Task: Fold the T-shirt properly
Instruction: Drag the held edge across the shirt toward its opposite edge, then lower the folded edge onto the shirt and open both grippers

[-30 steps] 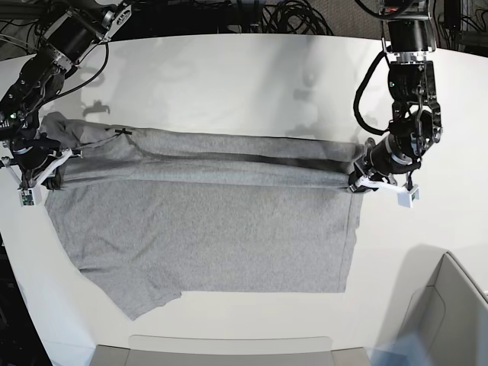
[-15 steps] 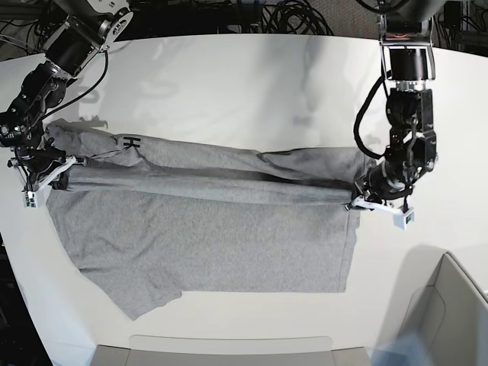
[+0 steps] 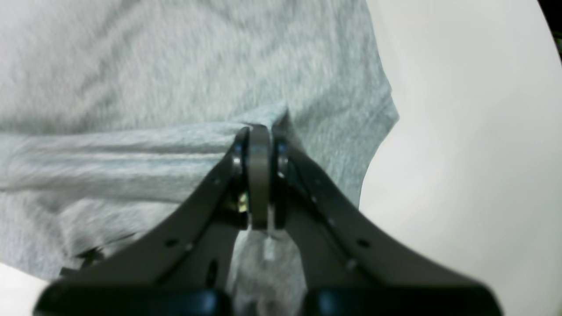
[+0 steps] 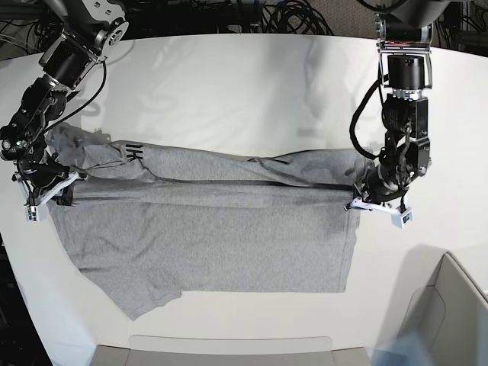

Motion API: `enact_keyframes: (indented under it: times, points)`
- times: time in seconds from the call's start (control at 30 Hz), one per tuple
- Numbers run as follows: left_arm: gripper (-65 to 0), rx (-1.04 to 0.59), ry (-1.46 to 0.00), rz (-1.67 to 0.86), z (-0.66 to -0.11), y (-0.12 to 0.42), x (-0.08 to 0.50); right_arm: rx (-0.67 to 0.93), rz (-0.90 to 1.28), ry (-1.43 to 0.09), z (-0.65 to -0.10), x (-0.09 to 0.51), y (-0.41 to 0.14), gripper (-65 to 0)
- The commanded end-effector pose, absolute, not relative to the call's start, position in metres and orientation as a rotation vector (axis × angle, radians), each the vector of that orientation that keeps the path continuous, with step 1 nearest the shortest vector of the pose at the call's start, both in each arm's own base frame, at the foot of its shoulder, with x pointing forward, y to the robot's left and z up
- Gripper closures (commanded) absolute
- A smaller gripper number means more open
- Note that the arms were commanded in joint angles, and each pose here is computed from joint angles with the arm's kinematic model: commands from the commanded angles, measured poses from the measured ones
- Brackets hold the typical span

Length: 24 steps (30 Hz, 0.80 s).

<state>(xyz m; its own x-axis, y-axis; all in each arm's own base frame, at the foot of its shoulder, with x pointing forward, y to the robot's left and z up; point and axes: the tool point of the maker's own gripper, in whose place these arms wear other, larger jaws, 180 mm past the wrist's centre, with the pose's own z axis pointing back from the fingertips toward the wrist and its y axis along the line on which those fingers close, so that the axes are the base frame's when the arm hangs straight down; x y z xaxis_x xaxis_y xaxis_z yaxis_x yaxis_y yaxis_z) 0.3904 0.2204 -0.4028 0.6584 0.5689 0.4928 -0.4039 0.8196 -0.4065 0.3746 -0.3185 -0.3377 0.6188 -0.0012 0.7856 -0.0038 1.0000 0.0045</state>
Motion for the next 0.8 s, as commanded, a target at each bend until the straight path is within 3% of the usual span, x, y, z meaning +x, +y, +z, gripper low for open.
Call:
enact_keyframes:
  times: [0.0,0.27,0.43,0.47,0.6,0.77]
  points:
    - [0.0,-0.259,-0.73,0.562,-0.379,0.234,0.412,-0.012,-0.003,-0.996,-0.313,0.389,-0.328,0.0]
    - [0.0,-0.234,-0.764,0.59,-0.381,0.244,0.42,0.015,-0.016,-1.047,-0.307,0.401,-0.326,0.0]
    - [0.0,-0.226,-0.742,0.49,-0.388,0.218,0.421,0.03,-0.026,-1.037,-0.311,0.405,-0.326,-0.8]
    - [0.0,-0.225,-0.738,0.479,-0.389,0.215,0.421,0.028,-0.026,-1.036,-0.311,0.405,-0.327,-4.6]
    - [-12.3,-0.226,-0.733,0.452,-0.39,0.207,0.42,0.027,-0.025,-1.04,-0.309,0.405,-0.328,-17.1]
    - [-14.9,-0.242,-0.774,0.443,-0.374,0.204,0.425,0.011,-0.026,-1.05,-0.303,0.404,-0.337,-19.2]
